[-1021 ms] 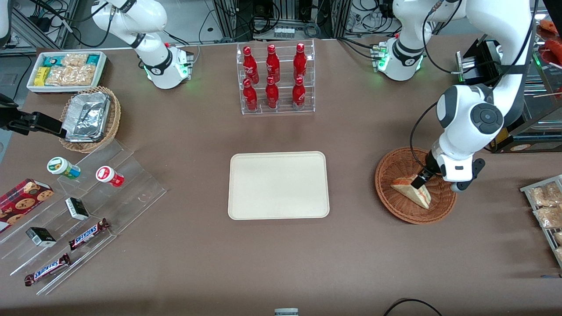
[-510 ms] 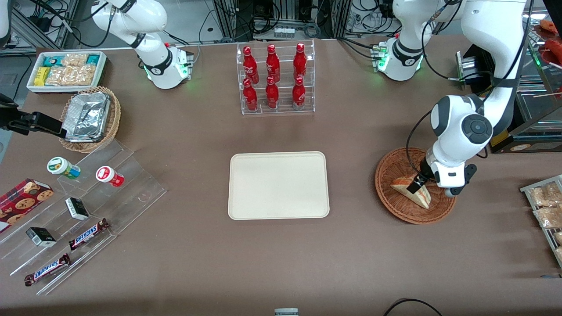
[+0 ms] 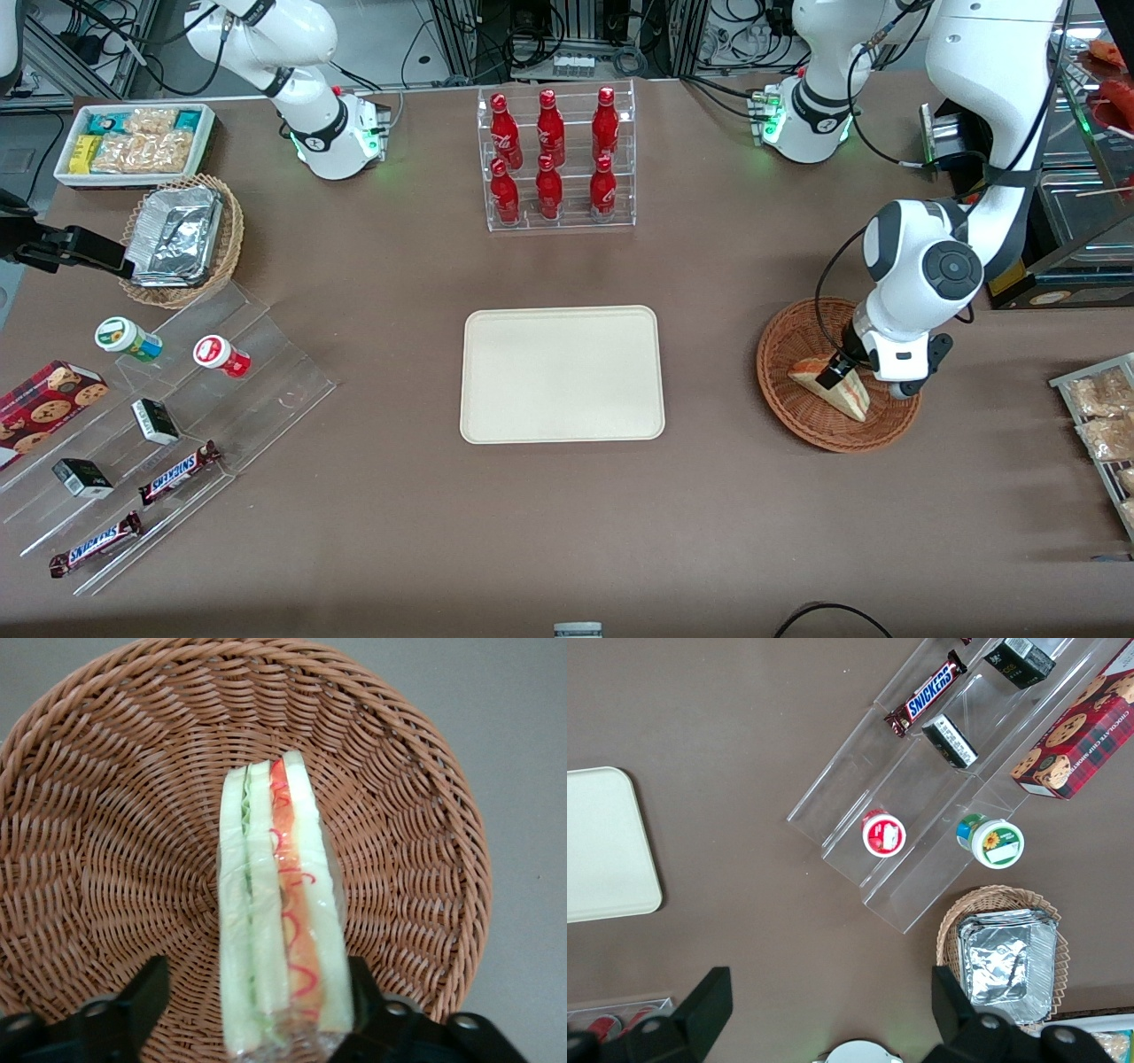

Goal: Place sandwich from basket to tray
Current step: 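Lower the left gripper onto the wrapped sandwich and close on it, then lift the sandwich and carry it over the white tray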

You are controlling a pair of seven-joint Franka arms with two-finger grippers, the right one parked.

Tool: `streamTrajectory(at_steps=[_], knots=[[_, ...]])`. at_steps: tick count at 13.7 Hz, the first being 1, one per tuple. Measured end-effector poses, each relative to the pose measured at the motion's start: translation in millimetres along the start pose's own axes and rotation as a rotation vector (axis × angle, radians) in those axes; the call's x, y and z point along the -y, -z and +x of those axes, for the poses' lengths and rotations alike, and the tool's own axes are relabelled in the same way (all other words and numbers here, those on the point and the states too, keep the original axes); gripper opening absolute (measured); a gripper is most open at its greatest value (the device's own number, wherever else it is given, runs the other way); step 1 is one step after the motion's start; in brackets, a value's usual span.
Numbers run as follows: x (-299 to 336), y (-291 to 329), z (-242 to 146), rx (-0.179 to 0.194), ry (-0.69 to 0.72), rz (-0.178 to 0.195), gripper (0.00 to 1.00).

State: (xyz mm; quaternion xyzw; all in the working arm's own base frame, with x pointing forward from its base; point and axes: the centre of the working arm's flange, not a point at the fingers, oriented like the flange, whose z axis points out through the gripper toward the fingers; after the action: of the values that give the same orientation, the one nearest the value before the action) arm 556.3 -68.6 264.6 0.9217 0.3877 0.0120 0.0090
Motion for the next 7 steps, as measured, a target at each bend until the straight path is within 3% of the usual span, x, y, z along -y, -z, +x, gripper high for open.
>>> streamTrajectory(at_steps=[4,7], knots=[[-3,4,2,-0.009,0.007,-0.012,0.38],[-12,21,8,-0.028,0.01,-0.037,0.26]])
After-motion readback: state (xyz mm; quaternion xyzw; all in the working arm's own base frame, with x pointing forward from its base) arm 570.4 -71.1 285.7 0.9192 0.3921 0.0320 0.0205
